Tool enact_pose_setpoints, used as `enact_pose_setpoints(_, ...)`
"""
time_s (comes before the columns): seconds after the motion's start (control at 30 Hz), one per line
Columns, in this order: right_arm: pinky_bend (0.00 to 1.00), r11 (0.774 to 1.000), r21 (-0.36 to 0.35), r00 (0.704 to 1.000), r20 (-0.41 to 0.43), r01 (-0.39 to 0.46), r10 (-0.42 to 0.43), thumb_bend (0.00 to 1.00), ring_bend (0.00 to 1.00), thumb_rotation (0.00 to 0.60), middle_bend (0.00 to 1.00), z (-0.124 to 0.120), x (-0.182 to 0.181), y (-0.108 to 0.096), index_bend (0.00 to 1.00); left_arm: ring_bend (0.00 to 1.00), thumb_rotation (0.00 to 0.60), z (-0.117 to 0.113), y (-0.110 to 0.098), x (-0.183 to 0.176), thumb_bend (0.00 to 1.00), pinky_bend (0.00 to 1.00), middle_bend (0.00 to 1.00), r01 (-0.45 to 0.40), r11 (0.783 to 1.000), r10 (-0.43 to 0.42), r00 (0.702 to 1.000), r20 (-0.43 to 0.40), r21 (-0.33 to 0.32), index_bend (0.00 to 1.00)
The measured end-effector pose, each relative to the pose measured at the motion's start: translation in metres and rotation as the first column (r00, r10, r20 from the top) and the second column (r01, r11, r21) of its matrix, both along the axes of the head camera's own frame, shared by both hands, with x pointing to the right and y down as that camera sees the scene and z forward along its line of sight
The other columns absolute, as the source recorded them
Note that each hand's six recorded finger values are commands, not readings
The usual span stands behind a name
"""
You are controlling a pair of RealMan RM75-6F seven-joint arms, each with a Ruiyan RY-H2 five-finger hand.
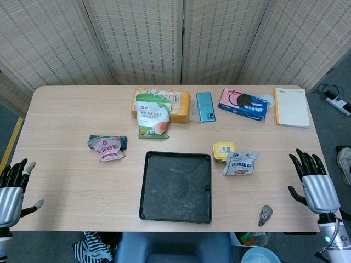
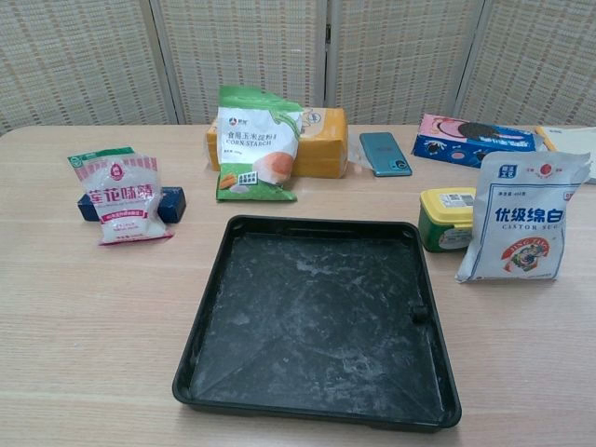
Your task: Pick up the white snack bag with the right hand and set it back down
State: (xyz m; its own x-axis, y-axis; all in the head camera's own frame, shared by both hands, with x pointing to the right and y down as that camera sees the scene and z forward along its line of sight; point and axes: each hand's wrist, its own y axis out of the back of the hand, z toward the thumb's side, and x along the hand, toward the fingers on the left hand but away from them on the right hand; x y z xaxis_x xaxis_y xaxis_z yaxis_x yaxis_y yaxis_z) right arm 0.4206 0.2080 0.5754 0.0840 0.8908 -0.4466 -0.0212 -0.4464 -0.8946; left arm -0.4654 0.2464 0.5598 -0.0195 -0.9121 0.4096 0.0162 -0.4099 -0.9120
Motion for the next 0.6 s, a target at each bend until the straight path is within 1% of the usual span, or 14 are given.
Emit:
enact_pose_setpoints(0.2, 0.0, 1.0, -0.016, 1.0, 0.009, -0.001, 0.001, 0.33, 0.0, 0.6, 0.0, 0.0012, 0.0013, 0.0015, 0.0, 0.02, 0.6, 0.0007, -0.0001, 0.0016, 0.14, 0.0, 0.0, 0.0, 1.0, 0.0, 1.0, 0.003, 0.002, 0.0)
enact_pose_setpoints(0.3, 0.0, 1.0, -0.023, 1.0, 0.024, -0.002, 0.002, 0.33, 0.0, 0.6, 0.0, 0.0009, 0.0016, 0.0006, 0.0, 0.02, 0.6, 0.001, 0.0012, 0.0039, 0.14, 0.0, 0.0, -0.008, 1.0, 0.008, 1.0, -0.002, 0.0, 0.0)
enact_pose_setpoints(0.47, 0.01, 0.999, -0.054, 0.998, 0.068, 0.001, 0.003, 0.33, 0.0, 0.6, 0.0, 0.0019, 0.0018, 0.0, 0.0, 0.02, 0.6, 0.0024, 0.0005, 0.0048, 0.14, 0.0, 0.0, -0.016, 1.0, 0.016, 1.0, -0.01, -0.006, 0.0)
enact_pose_setpoints(0.5, 0.04, 0.998, -0.063, 0.997, 0.079, 0.002, 0.003, 0.33, 0.0, 0.6, 0.0, 0.0025, 0.0019, -0.0003, 0.0, 0.02, 0.6, 0.003, 0.0003, 0.0038, 0.14, 0.0, 0.0, -0.013, 1.0, 0.013, 1.0, -0.009, -0.009, 0.0)
enact_pose_setpoints(0.53, 0.09, 0.997, -0.075, 0.995, 0.095, 0.004, 0.003, 0.33, 0.01, 0.6, 0.0, 0.0034, 0.0022, -0.0009, 0.0, 0.02, 0.6, 0.0032, -0.0001, 0.003, 0.14, 0.0, 0.0, -0.01, 1.0, 0.01, 1.0, -0.009, -0.011, 0.0)
enact_pose_setpoints(0.6, 0.24, 0.995, -0.095, 0.993, 0.119, 0.007, 0.005, 0.33, 0.09, 0.6, 0.0, 0.0055, 0.0034, -0.0022, 0.0, 0.02, 0.6, 0.0027, -0.0011, 0.0014, 0.14, 0.0, 0.0, -0.004, 1.0, 0.004, 1.0, -0.011, -0.011, 0.0)
